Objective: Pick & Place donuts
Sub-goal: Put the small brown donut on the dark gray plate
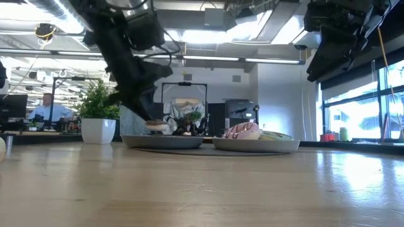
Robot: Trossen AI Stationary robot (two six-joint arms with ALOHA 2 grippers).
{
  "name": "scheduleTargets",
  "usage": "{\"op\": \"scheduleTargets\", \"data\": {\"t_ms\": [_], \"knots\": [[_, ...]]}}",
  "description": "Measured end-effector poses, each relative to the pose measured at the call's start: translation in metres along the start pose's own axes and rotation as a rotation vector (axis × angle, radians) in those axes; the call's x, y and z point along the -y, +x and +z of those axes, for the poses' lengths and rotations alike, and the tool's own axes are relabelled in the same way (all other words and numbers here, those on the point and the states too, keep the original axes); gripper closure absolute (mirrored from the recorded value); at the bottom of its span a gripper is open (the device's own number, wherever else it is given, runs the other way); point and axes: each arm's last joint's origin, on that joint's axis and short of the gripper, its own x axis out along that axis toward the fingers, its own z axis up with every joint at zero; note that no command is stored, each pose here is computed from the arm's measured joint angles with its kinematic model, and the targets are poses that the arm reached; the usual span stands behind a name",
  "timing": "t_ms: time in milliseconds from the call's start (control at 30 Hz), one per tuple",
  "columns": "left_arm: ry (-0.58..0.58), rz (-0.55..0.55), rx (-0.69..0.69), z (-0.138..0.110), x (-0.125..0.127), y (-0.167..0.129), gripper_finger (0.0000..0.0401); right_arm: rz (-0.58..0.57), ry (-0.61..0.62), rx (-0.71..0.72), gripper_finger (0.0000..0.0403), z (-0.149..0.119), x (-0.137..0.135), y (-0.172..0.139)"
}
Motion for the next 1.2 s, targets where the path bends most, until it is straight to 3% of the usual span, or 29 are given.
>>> {"op": "scheduleTargets", "data": {"t_ms": [567,1200], "knots": [[-0.077,0.105,0.012,-0.008,-0.008,0.031,0.039,-0.004,-0.002,-0.005,0.0257,-0.001,0.0,0.0],[-0.083,0.136,0.039,-0.008,-0.009,0.033,0.0386,-0.004,0.002,-0.005,0.0257,-0.001,0.0,0.0]]}}
